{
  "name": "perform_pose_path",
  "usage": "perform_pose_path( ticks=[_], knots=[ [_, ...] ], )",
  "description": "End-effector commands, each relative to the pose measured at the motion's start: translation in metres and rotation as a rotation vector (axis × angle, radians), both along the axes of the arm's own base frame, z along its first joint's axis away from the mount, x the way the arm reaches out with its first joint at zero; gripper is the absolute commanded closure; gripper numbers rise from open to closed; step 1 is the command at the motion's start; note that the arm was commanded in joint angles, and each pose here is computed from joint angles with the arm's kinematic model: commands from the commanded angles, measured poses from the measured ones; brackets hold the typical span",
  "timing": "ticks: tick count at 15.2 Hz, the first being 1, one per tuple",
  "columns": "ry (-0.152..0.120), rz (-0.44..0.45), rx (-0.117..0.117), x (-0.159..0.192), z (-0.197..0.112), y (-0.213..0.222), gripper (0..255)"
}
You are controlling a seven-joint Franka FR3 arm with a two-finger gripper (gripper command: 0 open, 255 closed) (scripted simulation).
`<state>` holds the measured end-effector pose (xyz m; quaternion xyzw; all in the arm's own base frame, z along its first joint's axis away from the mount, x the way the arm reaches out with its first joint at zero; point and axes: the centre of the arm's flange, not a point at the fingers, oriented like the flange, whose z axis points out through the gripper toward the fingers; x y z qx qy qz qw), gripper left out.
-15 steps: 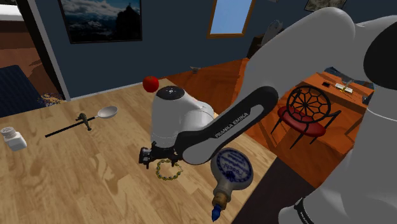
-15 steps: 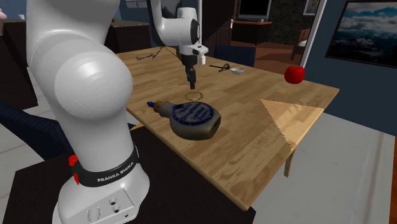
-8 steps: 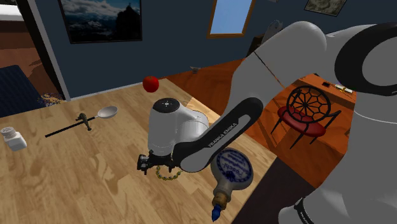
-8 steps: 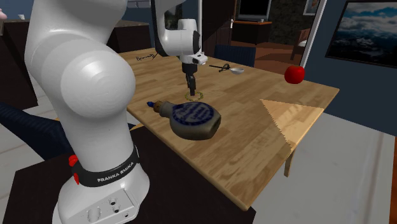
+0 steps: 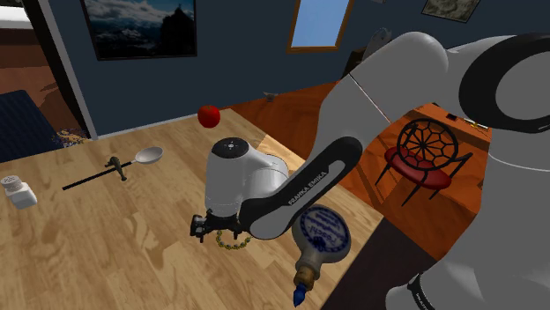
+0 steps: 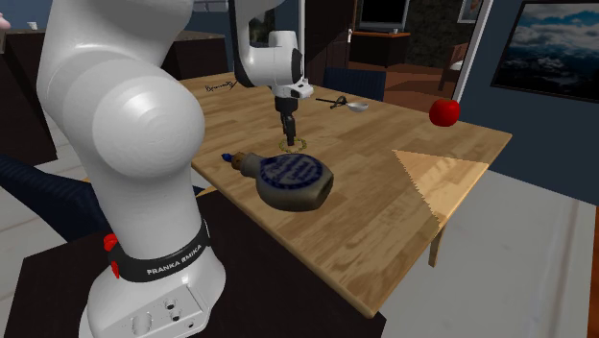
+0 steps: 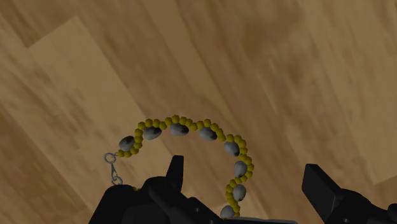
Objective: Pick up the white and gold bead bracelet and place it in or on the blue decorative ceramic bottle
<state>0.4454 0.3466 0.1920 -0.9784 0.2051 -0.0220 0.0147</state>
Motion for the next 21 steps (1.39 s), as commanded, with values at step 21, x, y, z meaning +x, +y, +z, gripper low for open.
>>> perform_pose_path(
  ticks=[21],
  knots=[
    [0.000,0.000,0.000,0.000,0.058,0.000,255]
  ],
)
